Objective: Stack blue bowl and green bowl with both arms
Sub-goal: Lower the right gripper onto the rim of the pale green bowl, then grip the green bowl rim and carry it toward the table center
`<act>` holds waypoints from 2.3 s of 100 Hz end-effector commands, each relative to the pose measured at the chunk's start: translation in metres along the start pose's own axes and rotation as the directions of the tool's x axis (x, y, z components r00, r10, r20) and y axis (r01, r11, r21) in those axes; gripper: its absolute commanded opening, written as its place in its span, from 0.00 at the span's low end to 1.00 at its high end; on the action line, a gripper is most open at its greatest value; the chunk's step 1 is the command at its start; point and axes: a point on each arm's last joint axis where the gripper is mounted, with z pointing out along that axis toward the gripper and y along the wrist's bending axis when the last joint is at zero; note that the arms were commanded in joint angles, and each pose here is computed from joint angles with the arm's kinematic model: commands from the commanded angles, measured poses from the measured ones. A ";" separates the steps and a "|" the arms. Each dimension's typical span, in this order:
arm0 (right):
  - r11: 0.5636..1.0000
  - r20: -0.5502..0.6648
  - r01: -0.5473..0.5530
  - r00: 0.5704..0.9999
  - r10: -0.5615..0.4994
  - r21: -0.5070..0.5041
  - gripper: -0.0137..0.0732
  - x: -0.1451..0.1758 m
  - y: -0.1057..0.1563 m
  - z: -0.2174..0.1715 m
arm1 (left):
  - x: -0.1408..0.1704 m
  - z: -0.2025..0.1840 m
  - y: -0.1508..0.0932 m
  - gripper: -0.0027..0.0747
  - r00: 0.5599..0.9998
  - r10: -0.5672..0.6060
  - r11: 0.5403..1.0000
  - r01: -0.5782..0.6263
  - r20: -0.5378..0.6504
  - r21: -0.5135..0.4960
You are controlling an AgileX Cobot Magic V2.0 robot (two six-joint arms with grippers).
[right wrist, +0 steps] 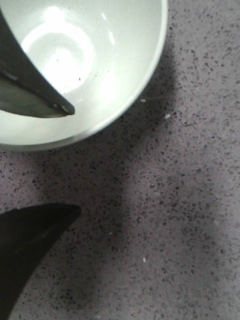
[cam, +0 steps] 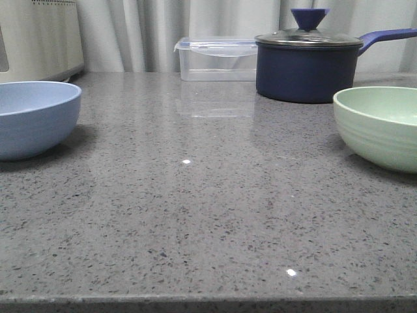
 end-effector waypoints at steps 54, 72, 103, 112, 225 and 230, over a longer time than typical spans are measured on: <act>1.000 0.058 0.007 0.998 -0.006 -0.016 0.27 -0.011 0.003 -0.007 | -0.017 -0.003 -0.001 0.60 0.995 -0.001 1.000 0.001 0.101 0.002; 1.000 0.054 0.007 0.998 -0.006 -0.015 0.16 -0.010 0.003 -0.007 | -0.017 -0.003 -0.001 0.60 0.995 -0.001 1.000 0.001 0.101 0.002; 0.999 0.046 0.026 0.999 -0.025 -0.026 0.07 -0.014 0.008 -0.017 | -0.017 -0.003 -0.001 0.60 0.995 -0.001 1.000 0.001 0.101 0.002; 0.996 0.061 0.066 0.996 -0.063 -0.055 0.07 -0.018 0.020 -0.027 | -0.017 -0.003 -0.001 0.60 0.995 -0.001 1.000 0.001 0.101 0.002; 0.881 0.189 0.341 0.937 -0.292 -0.328 0.15 -0.032 0.169 0.001 | -0.017 -0.003 -0.001 0.60 0.995 -0.001 1.000 0.001 0.101 0.002; 0.881 0.189 0.341 0.937 -0.292 -0.328 0.22 -0.032 0.169 0.001 | -0.017 -0.003 -0.001 0.60 0.995 -0.001 1.000 0.001 0.101 0.002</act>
